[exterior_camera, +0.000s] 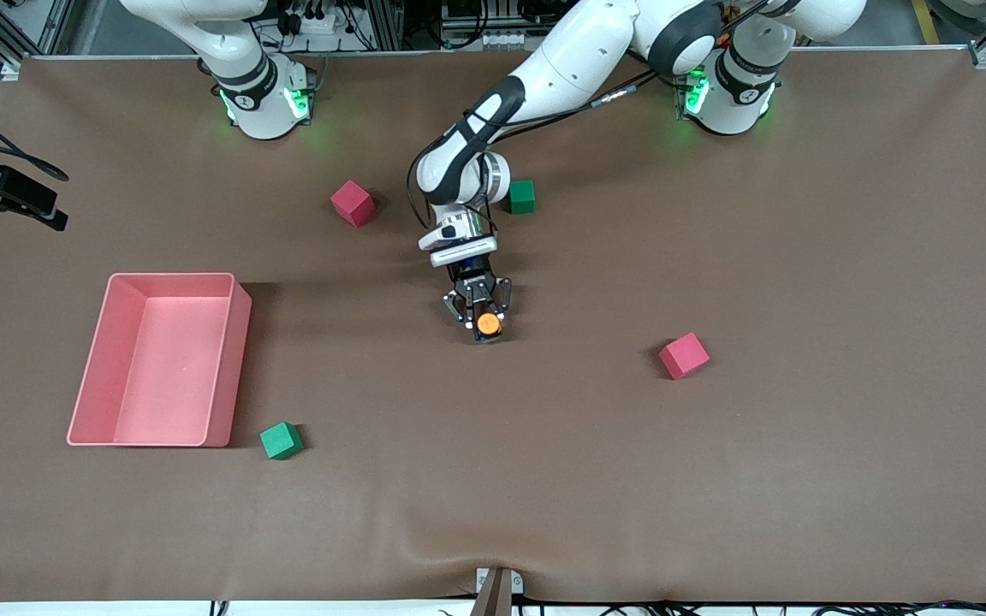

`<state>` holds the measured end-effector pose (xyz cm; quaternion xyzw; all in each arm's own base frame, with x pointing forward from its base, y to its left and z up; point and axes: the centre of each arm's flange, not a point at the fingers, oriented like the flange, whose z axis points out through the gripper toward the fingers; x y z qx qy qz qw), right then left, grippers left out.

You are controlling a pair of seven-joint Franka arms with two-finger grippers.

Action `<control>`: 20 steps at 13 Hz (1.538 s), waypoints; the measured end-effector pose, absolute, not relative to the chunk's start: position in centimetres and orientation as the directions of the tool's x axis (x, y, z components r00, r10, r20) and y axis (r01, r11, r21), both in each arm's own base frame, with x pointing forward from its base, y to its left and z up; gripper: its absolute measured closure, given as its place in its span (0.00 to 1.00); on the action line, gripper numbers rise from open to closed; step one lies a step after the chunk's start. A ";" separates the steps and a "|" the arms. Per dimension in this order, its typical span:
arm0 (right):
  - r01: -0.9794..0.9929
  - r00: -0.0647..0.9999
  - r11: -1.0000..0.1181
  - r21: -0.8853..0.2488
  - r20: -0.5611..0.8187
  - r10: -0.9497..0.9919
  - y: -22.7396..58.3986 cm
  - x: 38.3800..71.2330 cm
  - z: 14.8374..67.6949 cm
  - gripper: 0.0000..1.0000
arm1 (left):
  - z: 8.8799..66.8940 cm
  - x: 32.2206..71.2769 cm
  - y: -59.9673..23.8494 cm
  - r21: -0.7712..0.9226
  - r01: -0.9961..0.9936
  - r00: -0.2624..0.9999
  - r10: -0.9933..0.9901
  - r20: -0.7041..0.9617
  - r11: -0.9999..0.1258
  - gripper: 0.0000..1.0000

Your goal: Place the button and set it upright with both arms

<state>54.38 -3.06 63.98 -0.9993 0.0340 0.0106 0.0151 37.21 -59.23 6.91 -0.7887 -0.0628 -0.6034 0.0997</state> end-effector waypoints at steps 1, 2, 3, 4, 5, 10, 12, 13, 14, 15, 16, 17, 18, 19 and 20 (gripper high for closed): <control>-0.068 0.997 -0.997 -0.030 -0.022 -0.068 -3.1 54.4 64.0 0.00 | 6.9 37.2 -59.2 -0.078 0.220 0.263 -0.018 0.965 -0.972 0.59; -0.068 0.997 -0.997 -0.030 -0.022 -0.068 -3.1 54.4 64.0 0.00 | 6.8 37.2 -59.2 -0.079 0.220 0.264 -0.019 0.964 -0.972 0.59; -0.068 0.997 -0.997 -0.030 -0.022 -0.068 -3.1 54.4 64.0 0.00 | 6.6 37.1 -59.1 -0.082 0.220 0.265 -0.021 0.964 -0.972 0.59; -0.068 0.997 -0.997 -0.030 -0.022 -0.068 -3.1 54.4 64.0 0.00 | 6.3 37.1 -59.0 -0.085 0.220 0.267 -0.024 0.963 -0.972 0.59; -0.068 0.997 -0.997 -0.030 -0.022 -0.068 -3.1 54.4 64.0 0.00 | 6.1 37.0 -58.9 -0.089 0.220 0.269 -0.027 0.963 -0.971 0.59; -0.068 0.997 -0.997 -0.030 -0.022 -0.068 -3.1 54.4 64.0 0.00 | 7.5 36.4 -60.2 -0.099 0.256 0.332 -0.009 0.943 -0.962 0.07; -0.068 0.997 -0.997 -0.030 -0.021 -0.068 -3.1 54.4 64.0 0.00 | 11.4 35.1 -62.6 -0.084 0.287 0.414 0.044 0.909 -0.954 0.00; -0.068 0.997 -0.997 -0.029 -0.021 -0.068 -3.1 54.4 64.0 0.00 | 14.6 34.2 -64.0 -0.067 0.300 0.459 0.083 0.885 -0.952 0.00; -0.068 0.997 -0.997 -0.029 -0.021 -0.068 -3.1 54.4 64.0 0.00 | 18.2 33.4 -65.2 -0.048 0.312 0.501 0.121 0.857 -0.949 0.00; -0.068 0.997 -0.997 -0.029 -0.021 -0.067 -3.1 54.4 64.0 0.00 | 22.2 32.8 -66.0 -0.031 0.323 0.540 0.158 0.827 -0.946 0.00; -0.068 0.998 -0.997 -0.029 -0.021 -0.067 -3.1 54.4 64.0 0.00 | 26.2 32.5 -66.3 -0.018 0.338 0.574 0.191 0.797 -0.941 0.00; -0.068 0.998 -0.997 -0.029 -0.021 -0.067 -3.1 54.4 64.0 0.00 | 30.3 32.4 -66.2 -0.013 0.350 0.605 0.215 0.766 -0.937 0.00; -0.068 0.998 -0.997 -0.029 -0.020 -0.067 -3.1 54.4 64.0 0.00 | 34.0 32.5 -65.8 -0.017 0.356 0.642 0.232 0.731 -0.934 0.00; -0.068 0.998 -0.997 -0.029 -0.020 -0.067 -3.0 54.4 64.0 0.00 | 37.6 33.1 -65.0 -0.016 0.368 0.680 0.257 0.687 -0.930 0.00; -0.067 0.998 -0.997 -0.029 -0.020 -0.067 -3.0 54.4 64.0 0.00 | 41.2 34.5 -63.5 -0.002 0.396 0.707 0.303 0.639 -0.918 0.00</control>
